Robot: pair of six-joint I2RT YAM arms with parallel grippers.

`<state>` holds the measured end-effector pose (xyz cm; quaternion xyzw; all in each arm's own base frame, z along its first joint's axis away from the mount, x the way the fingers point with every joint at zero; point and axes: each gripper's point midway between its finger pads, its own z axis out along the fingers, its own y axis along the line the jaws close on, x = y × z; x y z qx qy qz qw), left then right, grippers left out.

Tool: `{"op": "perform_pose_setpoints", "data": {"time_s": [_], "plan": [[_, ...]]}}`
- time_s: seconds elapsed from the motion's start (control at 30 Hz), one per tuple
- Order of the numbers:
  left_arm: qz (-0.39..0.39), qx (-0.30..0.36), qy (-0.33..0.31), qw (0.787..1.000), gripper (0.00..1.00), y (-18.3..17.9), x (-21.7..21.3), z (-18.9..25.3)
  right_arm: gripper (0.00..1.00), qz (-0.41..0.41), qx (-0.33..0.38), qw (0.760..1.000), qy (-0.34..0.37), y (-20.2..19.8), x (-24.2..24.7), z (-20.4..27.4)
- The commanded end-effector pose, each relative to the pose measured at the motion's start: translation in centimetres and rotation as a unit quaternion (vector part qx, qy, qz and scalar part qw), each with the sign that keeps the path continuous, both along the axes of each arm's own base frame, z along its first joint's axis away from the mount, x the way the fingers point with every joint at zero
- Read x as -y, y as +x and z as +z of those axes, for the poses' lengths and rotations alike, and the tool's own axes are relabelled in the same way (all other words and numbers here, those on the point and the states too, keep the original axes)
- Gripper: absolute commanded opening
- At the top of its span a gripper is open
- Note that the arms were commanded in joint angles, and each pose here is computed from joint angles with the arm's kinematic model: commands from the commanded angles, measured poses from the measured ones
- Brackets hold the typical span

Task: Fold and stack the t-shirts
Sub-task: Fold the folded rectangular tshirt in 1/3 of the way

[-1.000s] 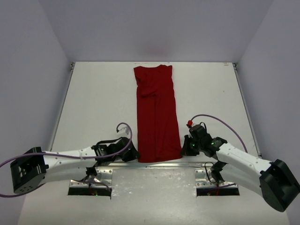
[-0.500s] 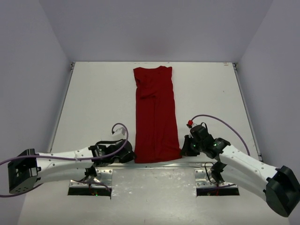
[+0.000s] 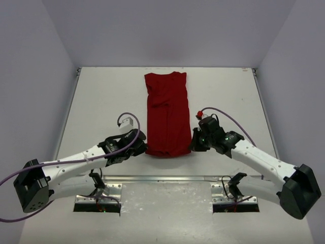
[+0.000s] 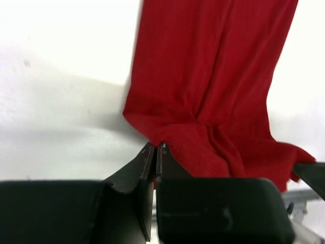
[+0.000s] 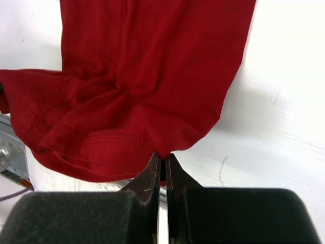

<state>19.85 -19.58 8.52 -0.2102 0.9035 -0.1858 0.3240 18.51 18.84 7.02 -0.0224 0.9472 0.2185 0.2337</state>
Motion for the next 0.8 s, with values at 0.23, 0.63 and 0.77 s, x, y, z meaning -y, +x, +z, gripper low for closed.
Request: {"op": "perform_pose_setpoints", "data": {"time_s": [0.23, 0.63, 0.77], "plan": [[-0.003, 0.069, 0.026, 0.997, 0.0, 9.6, -0.4, 5.5, 0.01, -0.029, 0.048, 0.998, -0.035, 8.4, 0.0, 3.8], [-0.027, 0.051, 0.033, 0.998, 0.0, 16.8, -0.6, 3.9, 0.01, -0.018, 0.026, 0.999, -0.034, 15.8, -0.9, 3.8], [-0.038, 0.051, 0.021, 0.998, 0.0, 18.7, -0.2, 3.3, 0.01, -0.016, 0.012, 0.999, -0.04, 17.4, -0.9, 2.5]]}}
